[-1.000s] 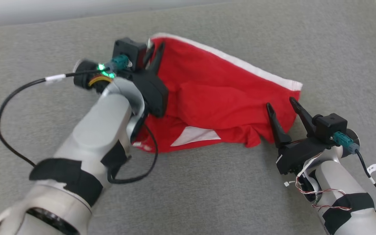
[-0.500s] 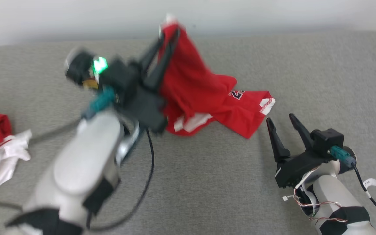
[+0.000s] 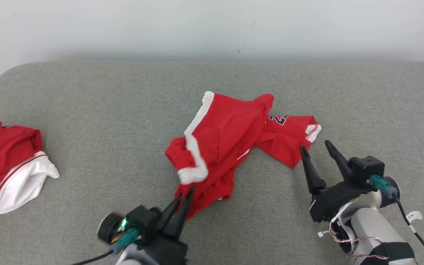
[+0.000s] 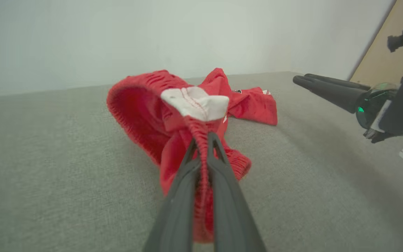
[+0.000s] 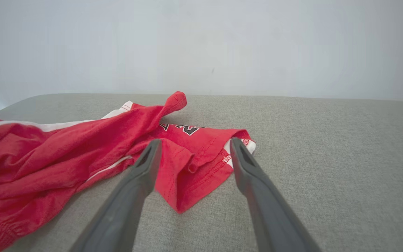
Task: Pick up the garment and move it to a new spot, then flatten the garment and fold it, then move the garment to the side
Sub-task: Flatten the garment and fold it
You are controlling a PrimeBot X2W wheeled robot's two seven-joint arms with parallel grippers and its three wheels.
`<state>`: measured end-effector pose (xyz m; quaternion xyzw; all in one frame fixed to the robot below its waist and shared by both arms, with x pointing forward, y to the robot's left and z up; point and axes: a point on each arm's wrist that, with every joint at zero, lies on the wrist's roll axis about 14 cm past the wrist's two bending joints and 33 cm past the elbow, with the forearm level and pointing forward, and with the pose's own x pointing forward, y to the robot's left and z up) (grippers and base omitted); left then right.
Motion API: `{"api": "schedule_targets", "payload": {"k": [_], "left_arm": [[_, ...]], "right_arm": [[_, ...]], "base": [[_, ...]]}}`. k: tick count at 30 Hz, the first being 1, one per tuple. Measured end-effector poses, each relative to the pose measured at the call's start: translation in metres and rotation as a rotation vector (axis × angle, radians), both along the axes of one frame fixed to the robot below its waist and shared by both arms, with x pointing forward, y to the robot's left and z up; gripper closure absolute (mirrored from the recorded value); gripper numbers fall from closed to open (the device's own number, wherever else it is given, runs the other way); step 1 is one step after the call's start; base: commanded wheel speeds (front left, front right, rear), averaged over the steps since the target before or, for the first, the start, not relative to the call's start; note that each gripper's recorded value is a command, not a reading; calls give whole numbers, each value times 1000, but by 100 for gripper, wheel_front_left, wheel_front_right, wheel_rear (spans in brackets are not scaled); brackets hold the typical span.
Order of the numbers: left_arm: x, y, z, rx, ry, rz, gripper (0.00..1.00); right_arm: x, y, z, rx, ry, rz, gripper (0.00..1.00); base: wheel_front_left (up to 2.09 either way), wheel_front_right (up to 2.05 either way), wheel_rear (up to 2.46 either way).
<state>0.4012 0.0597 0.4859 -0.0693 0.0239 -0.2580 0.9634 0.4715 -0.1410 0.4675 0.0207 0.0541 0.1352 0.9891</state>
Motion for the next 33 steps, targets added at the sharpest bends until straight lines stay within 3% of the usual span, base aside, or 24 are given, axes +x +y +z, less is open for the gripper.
{"api": "schedule_targets", "payload": {"k": [1,2,3,10,22,33], "left_arm": [[-3,5,-9,-3,29,20,63],[-4,13,-17,-2,54,48,37],[-4,20,-23,-6,75,77,1],[-13,63,-57,-17,181,277,0],[-11,89,-44,-22,126,384,0],[-7,97,-30,-81,101,425,0]], "right_arm": [[0,2,0,-2,0,5,0],[-1,3,-1,-4,1,10,0],[-1,4,-1,-5,2,14,0],[10,24,12,-25,-37,81,0],[70,78,59,-127,-116,242,0],[125,101,39,-250,52,295,0]], "base": [[0,0,0],[0,0,0],[0,0,0],[0,0,0],[0,0,0],[0,0,0]]}}
